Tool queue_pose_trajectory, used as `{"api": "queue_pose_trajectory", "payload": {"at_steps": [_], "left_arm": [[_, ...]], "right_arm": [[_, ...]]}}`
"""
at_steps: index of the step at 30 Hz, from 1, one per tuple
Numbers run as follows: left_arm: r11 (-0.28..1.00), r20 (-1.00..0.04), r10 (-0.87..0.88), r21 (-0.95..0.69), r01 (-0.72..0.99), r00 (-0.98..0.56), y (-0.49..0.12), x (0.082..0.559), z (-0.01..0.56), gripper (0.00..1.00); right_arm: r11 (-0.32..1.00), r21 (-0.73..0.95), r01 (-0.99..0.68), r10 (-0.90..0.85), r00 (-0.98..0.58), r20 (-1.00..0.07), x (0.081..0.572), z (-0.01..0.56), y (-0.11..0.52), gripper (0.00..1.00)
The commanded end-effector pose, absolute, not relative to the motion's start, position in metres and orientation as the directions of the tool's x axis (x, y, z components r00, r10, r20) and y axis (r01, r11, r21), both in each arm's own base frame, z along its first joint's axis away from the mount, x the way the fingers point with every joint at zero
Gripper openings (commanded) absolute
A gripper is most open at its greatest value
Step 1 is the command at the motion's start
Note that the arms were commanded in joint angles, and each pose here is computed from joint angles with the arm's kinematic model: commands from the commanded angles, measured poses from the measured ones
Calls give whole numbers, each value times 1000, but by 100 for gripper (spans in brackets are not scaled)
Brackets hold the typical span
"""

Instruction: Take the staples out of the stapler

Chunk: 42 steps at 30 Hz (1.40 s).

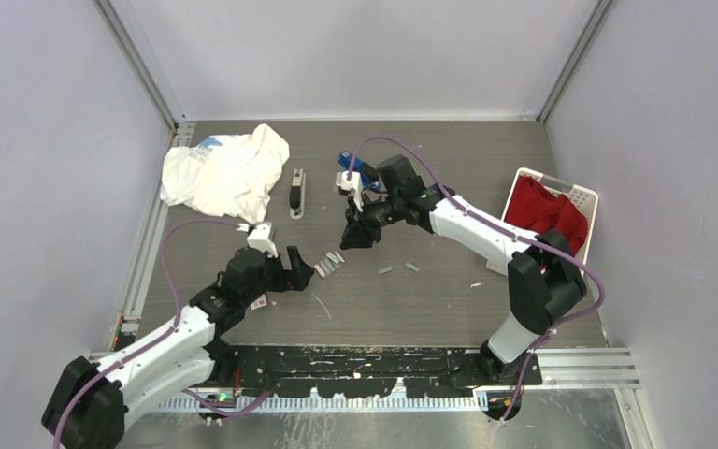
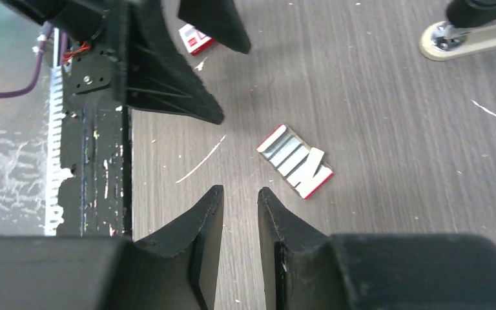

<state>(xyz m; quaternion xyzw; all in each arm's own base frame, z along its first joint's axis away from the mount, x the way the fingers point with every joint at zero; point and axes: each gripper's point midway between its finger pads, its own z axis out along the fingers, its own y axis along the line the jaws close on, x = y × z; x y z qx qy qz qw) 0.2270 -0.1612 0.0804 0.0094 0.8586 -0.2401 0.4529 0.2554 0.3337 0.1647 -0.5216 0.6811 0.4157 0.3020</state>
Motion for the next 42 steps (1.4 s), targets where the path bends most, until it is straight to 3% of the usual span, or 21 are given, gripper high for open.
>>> {"api": "queue_pose_trajectory", "payload": {"at_steps": [1, 7, 27, 42], "left_arm": [[835, -809, -250, -458, 305, -531, -182, 252, 122, 88], [838, -789, -214, -451, 307, -575, -190, 263, 117, 88], [829, -701, -114, -458, 322, -703, -221, 285, 88, 50], [819, -678, -92, -468, 331, -730, -229, 288, 78, 45]], "right_arm": [[7, 198, -980, -412, -184, -893, 243, 189, 329, 32], [24, 181, -983, -406, -175, -897, 249, 189, 321, 32], [19, 99, -995, -450, -97, -888, 253, 167, 313, 32], [22, 102, -995, -456, -100, -884, 253, 164, 313, 32]]}}
